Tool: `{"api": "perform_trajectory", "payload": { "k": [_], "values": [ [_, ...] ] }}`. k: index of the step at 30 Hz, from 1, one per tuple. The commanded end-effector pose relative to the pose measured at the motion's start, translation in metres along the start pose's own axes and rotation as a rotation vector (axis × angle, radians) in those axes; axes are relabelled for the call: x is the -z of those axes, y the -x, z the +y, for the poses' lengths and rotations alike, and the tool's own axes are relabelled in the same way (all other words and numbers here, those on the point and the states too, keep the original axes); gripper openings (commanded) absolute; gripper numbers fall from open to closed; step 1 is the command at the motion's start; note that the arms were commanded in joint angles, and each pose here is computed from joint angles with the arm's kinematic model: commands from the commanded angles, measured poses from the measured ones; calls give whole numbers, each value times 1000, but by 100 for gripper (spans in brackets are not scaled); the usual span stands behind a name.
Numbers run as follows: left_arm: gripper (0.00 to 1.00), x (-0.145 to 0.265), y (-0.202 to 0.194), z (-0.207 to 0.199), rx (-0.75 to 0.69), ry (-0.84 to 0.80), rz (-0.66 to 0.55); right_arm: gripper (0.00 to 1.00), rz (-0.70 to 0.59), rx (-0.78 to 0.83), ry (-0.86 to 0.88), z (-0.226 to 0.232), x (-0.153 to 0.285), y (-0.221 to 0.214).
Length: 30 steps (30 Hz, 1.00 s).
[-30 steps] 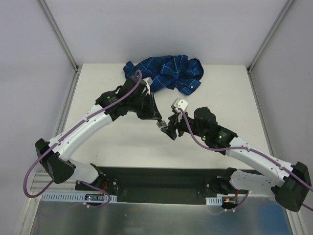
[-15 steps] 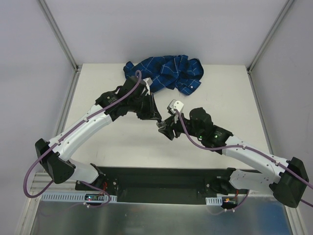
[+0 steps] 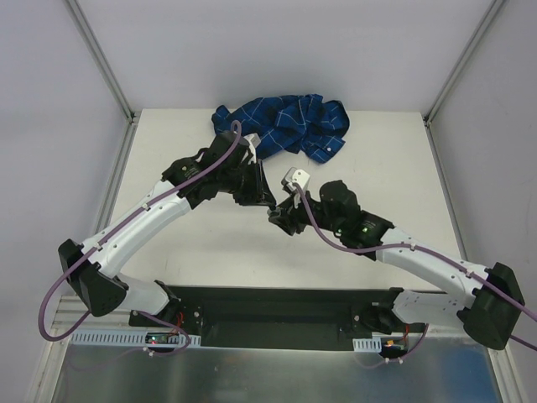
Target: Paint the nails
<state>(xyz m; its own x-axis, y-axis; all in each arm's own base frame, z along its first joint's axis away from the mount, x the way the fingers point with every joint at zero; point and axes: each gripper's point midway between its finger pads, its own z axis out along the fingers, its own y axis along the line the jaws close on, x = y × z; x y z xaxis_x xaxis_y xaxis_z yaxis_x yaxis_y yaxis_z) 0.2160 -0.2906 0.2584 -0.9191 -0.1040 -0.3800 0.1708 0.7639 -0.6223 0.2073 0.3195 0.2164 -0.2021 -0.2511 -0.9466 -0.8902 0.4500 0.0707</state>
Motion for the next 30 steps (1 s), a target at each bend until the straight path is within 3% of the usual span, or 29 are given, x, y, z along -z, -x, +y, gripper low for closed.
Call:
{"api": "perform_trajectory", "payload": {
  "k": [1,3,6,7,11,12,13,16,20,23,26,30],
  "values": [
    [0,11,-4,-2,5,-21,3,39,-99,24,19,4,-2,40],
    [0,10,-5,0,4,-17,3,33,-96,25,25,4,-3,40],
    [0,11,-5,-1,0,-20,2,5,-70,26,40,6,-6,37],
    [0,12,-4,-1,-6,-21,1,1,-69,25,39,6,-6,38],
    [4,15,-3,-9,-80,-61,15,0,-84,2,23,4,-5,38],
    [16,17,-3,-8,-97,-61,5,0,-99,-2,25,5,-4,40],
    [41,19,-1,-6,-103,-52,-10,0,-120,-3,27,7,0,45],
    [82,28,4,-1,-150,-37,-73,0,-145,-15,48,13,11,48],
    [99,44,7,-15,-228,-126,-127,0,-144,-27,39,16,28,48],
    [97,51,8,-23,-255,-177,-160,0,-172,-54,-2,12,43,53],
    [80,54,12,-34,-253,-222,-181,0,-190,-96,-49,7,51,55],
    [75,61,18,-58,-266,-316,-209,0,-197,-128,-114,-2,57,57]
  ]
}}
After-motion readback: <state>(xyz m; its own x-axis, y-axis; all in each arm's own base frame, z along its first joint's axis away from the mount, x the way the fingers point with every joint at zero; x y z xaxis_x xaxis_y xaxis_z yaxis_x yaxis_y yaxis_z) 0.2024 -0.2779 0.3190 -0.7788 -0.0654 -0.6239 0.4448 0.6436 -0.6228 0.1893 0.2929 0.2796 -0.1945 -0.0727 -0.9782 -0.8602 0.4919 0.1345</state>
